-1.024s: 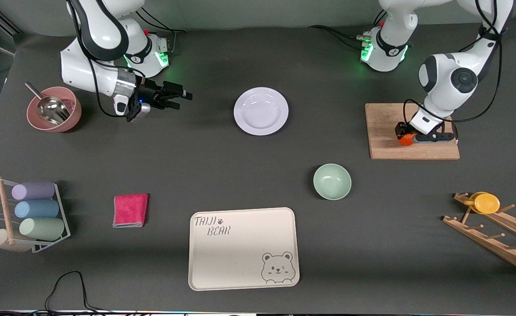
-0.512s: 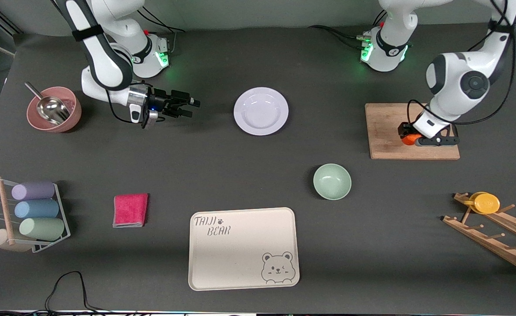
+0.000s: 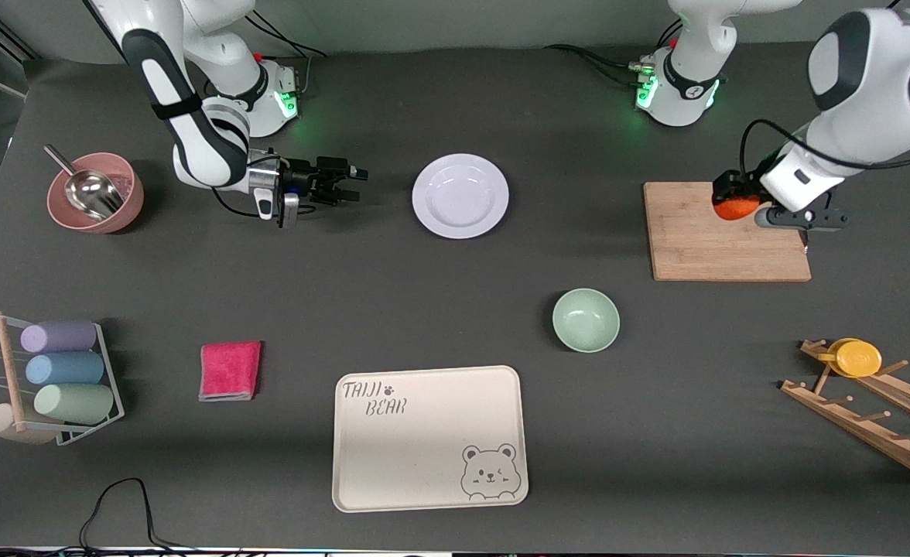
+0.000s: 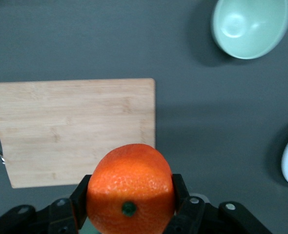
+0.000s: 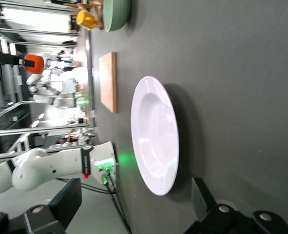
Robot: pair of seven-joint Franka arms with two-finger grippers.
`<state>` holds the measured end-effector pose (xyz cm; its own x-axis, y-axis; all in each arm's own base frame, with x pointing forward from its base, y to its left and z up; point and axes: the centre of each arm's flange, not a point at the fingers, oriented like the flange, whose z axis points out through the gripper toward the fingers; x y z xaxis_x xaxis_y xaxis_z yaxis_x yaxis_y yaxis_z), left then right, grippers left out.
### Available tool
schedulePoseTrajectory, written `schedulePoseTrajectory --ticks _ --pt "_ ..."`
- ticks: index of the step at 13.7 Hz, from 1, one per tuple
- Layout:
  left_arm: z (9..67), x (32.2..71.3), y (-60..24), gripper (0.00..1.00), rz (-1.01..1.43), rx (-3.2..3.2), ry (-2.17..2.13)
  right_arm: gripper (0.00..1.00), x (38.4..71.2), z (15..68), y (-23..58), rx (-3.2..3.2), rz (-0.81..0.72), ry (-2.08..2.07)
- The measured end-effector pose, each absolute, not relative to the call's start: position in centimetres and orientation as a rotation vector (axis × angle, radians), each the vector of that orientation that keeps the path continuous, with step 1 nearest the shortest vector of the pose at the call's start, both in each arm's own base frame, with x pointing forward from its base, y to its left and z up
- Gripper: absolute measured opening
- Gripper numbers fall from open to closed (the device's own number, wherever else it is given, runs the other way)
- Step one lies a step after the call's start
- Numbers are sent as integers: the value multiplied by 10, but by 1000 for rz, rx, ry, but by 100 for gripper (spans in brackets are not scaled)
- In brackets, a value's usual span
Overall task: Place orange and plate with both arms
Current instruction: 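Lift the orange with the left gripper while the right gripper grips the plate rim, then carry the orange over the plate with the left gripper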
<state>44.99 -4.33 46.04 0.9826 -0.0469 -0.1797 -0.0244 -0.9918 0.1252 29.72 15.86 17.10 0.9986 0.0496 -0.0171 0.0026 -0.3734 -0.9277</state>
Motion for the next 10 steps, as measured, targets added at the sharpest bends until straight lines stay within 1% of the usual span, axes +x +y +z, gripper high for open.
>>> schedulePoseTrajectory --ticks 3,5,7,10 --pt "505 451 -65 70 -303 2963 -66 100 285 142 149 -1922 67 -19" --pt "530 447 -100 70 -315 2956 -22 100 281 132 145 -1929 86 2" --pt "550 433 -167 70 -292 2984 10 100 279 126 143 -1935 99 15" --pt "561 392 -279 70 -236 3007 102 100 276 121 142 -1940 109 28"
